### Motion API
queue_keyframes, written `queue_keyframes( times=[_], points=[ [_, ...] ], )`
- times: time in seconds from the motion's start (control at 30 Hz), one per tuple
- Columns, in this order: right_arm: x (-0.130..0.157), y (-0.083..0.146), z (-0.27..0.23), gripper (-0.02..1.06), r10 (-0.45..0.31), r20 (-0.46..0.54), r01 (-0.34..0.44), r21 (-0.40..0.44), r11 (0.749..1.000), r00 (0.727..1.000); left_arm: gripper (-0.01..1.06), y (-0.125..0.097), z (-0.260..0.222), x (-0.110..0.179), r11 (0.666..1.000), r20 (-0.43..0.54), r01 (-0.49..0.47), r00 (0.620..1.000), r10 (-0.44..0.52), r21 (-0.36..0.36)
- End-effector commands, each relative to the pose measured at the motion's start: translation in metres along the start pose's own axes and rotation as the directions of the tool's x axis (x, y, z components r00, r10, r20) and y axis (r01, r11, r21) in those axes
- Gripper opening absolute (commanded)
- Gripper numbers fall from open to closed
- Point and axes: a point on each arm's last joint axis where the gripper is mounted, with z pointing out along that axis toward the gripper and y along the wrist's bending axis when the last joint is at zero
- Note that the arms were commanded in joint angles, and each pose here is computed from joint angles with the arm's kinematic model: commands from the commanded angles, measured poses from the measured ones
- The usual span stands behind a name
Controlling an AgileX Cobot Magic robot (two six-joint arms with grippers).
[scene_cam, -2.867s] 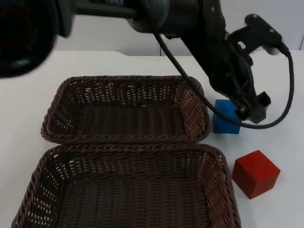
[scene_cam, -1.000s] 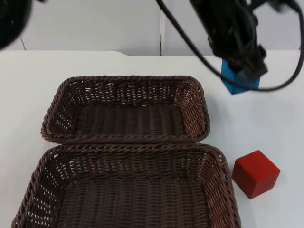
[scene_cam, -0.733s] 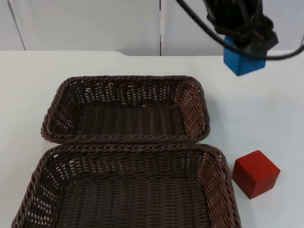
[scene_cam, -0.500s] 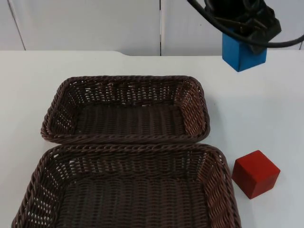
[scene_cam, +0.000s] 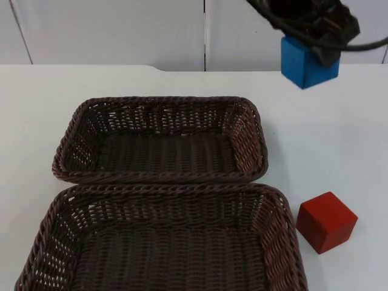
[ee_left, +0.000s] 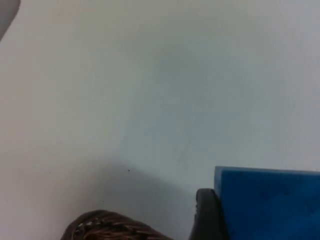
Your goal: Pick up one cube with the left hand and place it into the upper basket. Pick up one cube with the right hand and place it into the lower basket.
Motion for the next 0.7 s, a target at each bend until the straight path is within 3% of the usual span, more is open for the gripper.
queue_keyframes(
  times=[0.0, 0.1, 0.37, 0.67],
  points=[
    [0.000, -0.001, 0.000, 1.05, -0.007, 0.006, 0.007, 0.013, 1.000, 1.000, 0.00, -0.002, -0.016, -0.005, 1.000, 0.023, 0.004, 1.000, -0.004, -0.006],
    [0.000, -0.001, 0.000, 1.05, -0.007, 0.006, 0.007, 0.013, 1.000, 1.000, 0.00, 0.001, -0.023, -0.006, 1.000, 0.035, 0.025, 0.999, -0.024, -0.010],
    [0.000, -0.001, 0.000, 1.05, -0.007, 0.006, 0.007, 0.014, 1.000, 1.000, 0.00, 0.040, -0.032, 0.022, 0.982, 0.012, 0.189, 0.982, -0.189, 0.016],
    [0.000, -0.002, 0.000, 1.05, -0.014, 0.005, 0.014, 0.027, 1.000, 1.000, 0.00, 0.062, -0.051, 0.067, 0.952, 0.058, 0.295, 0.955, -0.291, -0.086]
  ],
)
